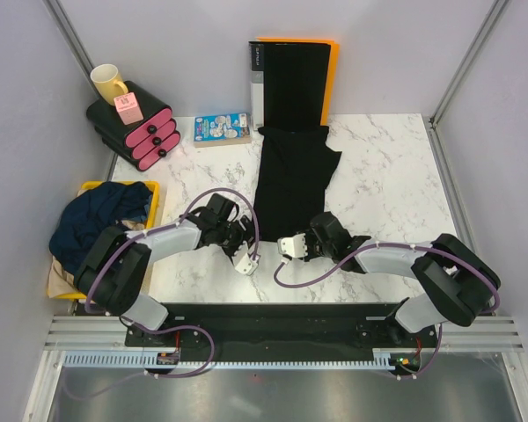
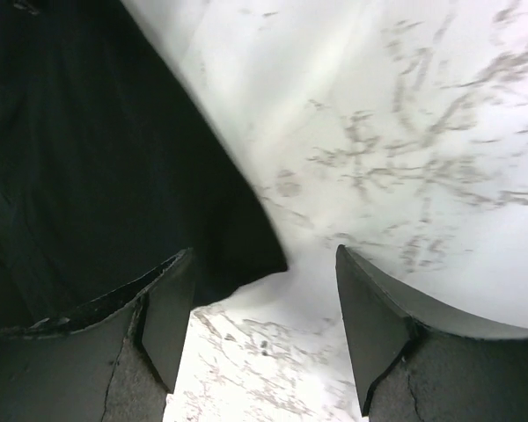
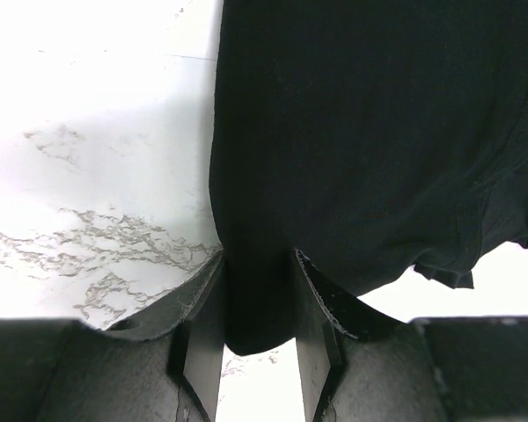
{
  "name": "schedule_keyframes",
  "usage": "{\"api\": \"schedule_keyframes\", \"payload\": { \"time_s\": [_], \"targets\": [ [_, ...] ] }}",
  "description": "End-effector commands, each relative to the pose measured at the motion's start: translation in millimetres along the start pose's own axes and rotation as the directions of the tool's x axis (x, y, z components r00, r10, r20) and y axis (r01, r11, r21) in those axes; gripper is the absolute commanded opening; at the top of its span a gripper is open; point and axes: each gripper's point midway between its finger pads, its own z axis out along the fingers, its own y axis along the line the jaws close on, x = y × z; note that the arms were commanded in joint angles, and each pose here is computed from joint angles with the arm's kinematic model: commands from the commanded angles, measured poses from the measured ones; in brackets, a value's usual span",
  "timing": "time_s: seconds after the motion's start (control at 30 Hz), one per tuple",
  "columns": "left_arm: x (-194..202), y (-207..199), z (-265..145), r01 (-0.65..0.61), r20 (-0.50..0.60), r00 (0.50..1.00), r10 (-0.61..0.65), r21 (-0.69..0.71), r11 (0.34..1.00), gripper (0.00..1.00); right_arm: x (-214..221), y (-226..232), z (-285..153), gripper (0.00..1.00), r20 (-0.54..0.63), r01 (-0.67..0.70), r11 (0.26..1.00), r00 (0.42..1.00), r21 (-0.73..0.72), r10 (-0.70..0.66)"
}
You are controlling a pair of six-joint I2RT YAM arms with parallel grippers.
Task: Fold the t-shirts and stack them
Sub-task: Fold the tshirt
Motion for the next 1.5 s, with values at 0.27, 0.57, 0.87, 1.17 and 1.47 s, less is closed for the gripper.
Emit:
{"api": "schedule_keyframes", "payload": {
  "time_s": [0.27, 0.57, 0.87, 1.17, 1.47],
  "targets": [
    [-1, -34, 13, 0.065, 0.017, 0.998, -0.066, 0.05, 0.997, 0.74, 13, 41, 7, 0.42, -0.037, -0.018, 0.989, 0.999, -0.149, 0.013],
    [32, -36, 39, 0.08, -0.062, 0.995, -0.074, 0.093, 0.992, 0.75, 14, 41, 6, 0.41, -0.038, -0.017, 0.989, 0.999, -0.145, 0.011],
    [23, -56, 34, 0.092, -0.04, 0.996, -0.086, 0.188, 0.978, 0.39, 15, 43, 3, 0.32, -0.039, -0.013, 0.989, 0.999, -0.144, 0.008],
    [9, -50, 20, 0.116, -0.013, 0.993, -0.116, 0.182, 0.976, 0.02, 10, 36, 1, 0.0, -0.029, -0.015, 0.99, 1.0, -0.139, 0.011],
    [-22, -21, -21, 0.106, 0.041, 0.993, -0.11, 0.088, 0.99, 0.02, -35, 7, -46, 0.0, 0.033, -0.075, 0.97, 0.996, -0.231, 0.085]
  ]
}}
